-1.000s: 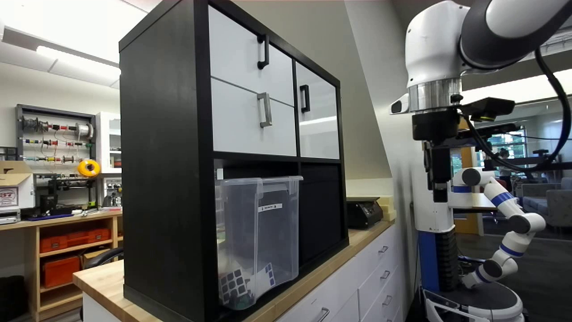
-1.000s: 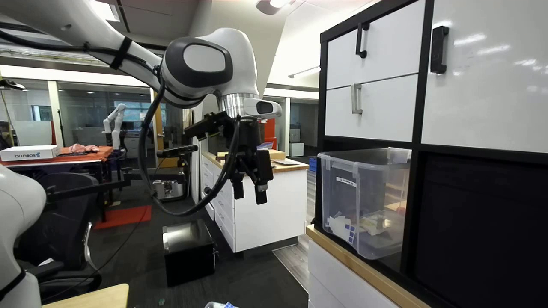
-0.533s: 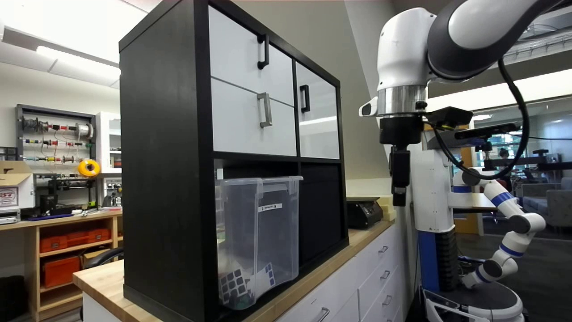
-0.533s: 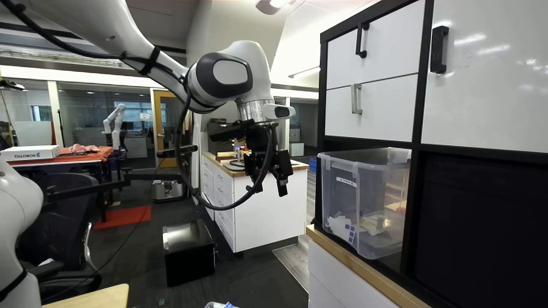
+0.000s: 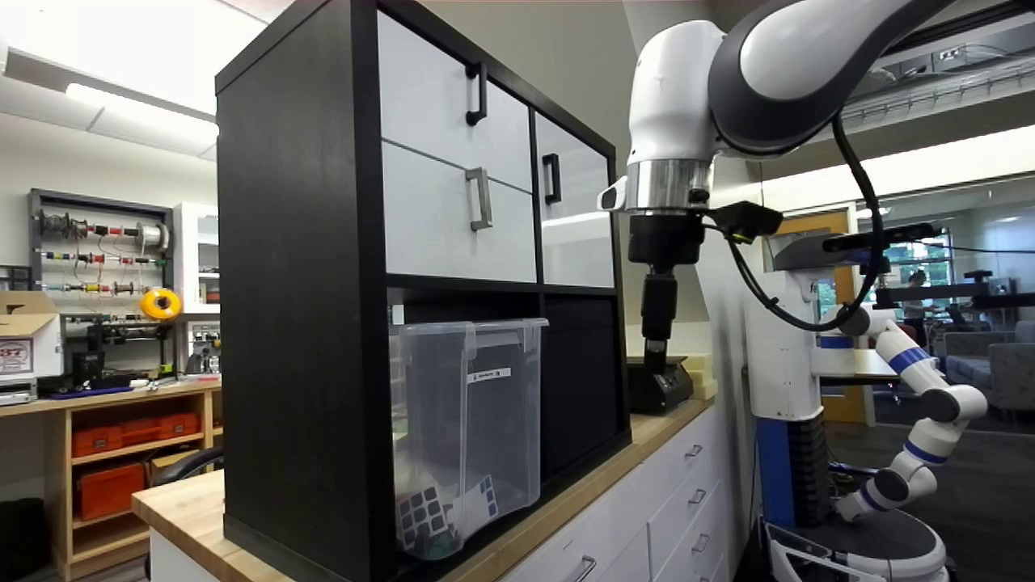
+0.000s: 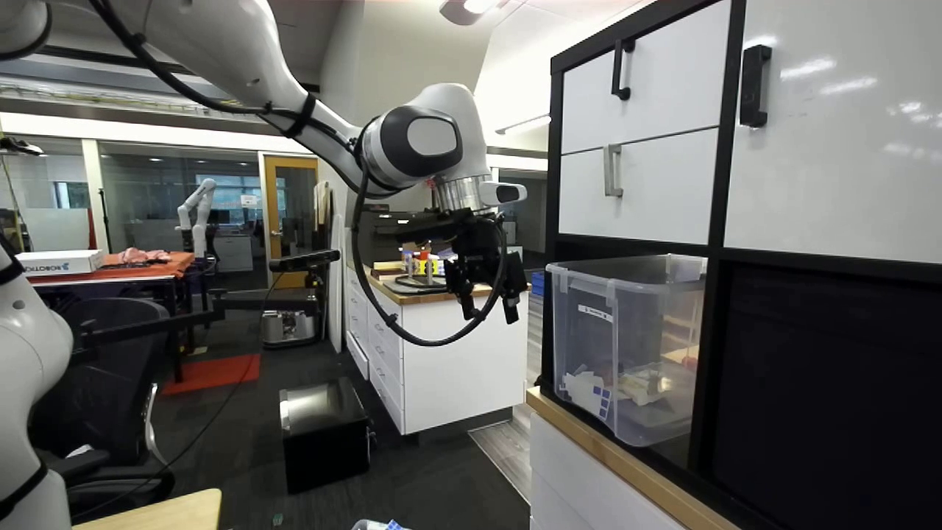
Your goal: Pull the colourless bucket forward
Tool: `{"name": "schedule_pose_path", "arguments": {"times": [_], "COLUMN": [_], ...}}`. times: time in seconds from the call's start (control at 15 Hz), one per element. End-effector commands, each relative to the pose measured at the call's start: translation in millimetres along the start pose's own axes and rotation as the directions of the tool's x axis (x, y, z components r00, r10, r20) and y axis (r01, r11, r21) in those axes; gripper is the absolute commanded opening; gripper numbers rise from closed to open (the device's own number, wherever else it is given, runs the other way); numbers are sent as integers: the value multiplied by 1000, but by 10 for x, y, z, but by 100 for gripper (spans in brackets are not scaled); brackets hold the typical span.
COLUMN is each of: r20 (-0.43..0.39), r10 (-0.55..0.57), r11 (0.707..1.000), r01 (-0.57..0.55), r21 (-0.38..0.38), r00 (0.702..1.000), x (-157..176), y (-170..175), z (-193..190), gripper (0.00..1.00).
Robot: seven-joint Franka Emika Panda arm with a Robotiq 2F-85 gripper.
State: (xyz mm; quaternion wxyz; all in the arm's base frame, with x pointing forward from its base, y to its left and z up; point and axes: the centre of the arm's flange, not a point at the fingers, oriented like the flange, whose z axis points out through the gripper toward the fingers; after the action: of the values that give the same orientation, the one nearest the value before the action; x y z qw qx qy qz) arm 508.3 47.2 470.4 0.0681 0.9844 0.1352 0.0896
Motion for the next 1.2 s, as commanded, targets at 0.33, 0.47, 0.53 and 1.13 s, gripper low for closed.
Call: {"name": "schedule_pose_path", "arguments": {"times": [0.33,0.47,0.53,1.13], "r20": [-2,-3,-3,-73], "r10": [-4,-4,-4,-59], "r11": [1000,1000,1000,998], "r01": [4,4,4,59], "r21": [1,1,1,0], "r00": [1000,1000,1000,996], "x": [93,94,94,332], "y": [-6,-5,-5,-21], "z": [14,13,13,8], "gripper": [100,100,100,100]}}
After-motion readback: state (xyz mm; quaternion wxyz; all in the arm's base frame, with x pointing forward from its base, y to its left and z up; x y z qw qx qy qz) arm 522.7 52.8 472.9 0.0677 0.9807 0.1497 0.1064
